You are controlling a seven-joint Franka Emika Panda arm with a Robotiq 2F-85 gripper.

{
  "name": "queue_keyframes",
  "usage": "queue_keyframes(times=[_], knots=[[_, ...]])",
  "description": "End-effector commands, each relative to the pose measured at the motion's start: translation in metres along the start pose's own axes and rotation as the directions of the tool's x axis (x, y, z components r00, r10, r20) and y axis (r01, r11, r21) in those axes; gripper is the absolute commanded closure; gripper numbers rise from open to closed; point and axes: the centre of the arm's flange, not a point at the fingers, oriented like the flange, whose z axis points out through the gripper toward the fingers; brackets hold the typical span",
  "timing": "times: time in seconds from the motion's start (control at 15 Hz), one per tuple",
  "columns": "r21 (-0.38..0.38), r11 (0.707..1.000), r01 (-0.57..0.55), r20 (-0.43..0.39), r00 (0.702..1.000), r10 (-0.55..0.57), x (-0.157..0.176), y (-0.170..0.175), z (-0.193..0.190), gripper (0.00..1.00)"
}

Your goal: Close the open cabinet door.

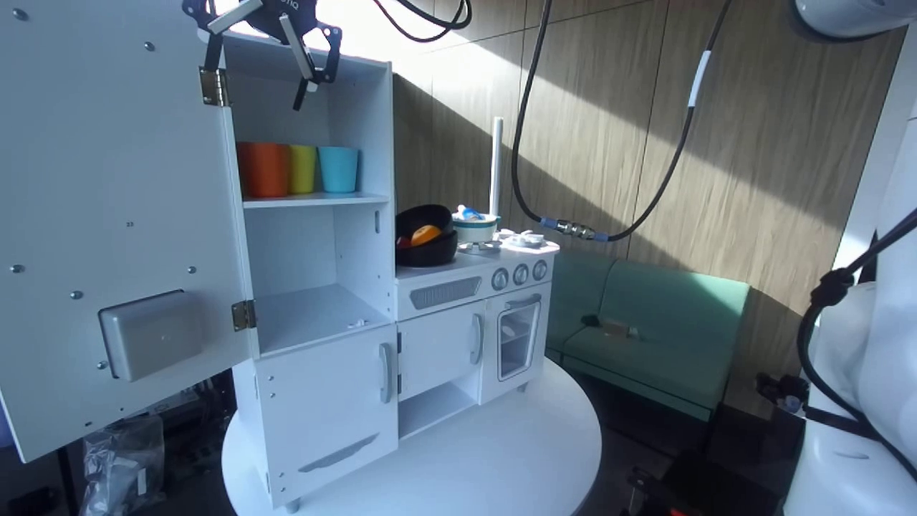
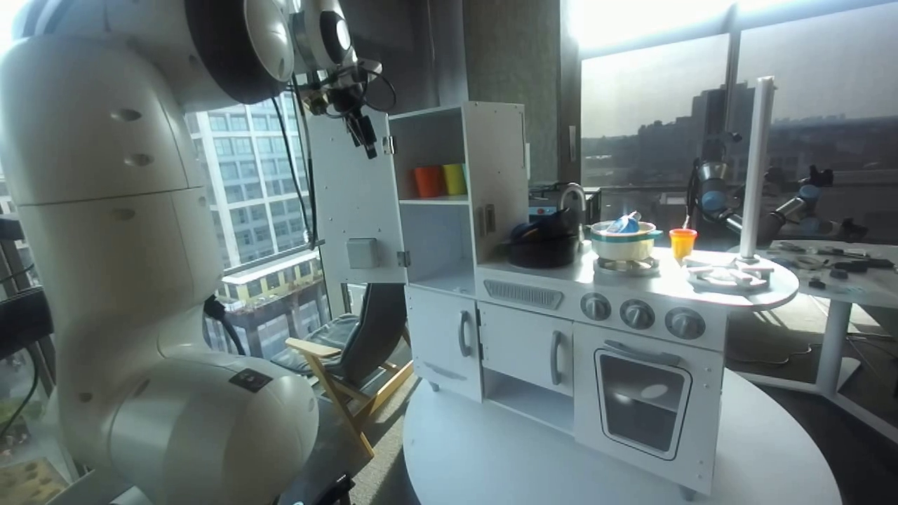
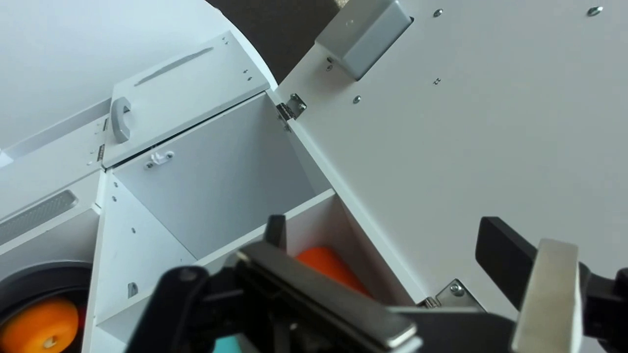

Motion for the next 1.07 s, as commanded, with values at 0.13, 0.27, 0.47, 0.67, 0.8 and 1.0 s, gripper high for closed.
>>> queue_keyframes(times=[0.13,0.27,0.47,0.67,0.8,1.0], knots=[[-0.006,1.0,0.002,0.005,1.0,-0.002,-0.001,0.0,0.004,0.0],[0.042,0.999,0.003,0.054,0.999,-0.005,-0.008,-0.008,0.007,0.0],[0.05,0.999,-0.018,-0.011,1.0,0.019,0.017,-0.027,-0.022,0.0],[0.057,0.998,-0.04,-0.088,0.995,0.045,0.047,-0.044,-0.052,0.0],[0.06,0.997,-0.051,-0.121,0.991,0.058,0.061,-0.059,-0.066,0.0],[0.077,0.996,-0.05,-0.153,0.986,0.061,0.065,-0.088,-0.074,0.0]])
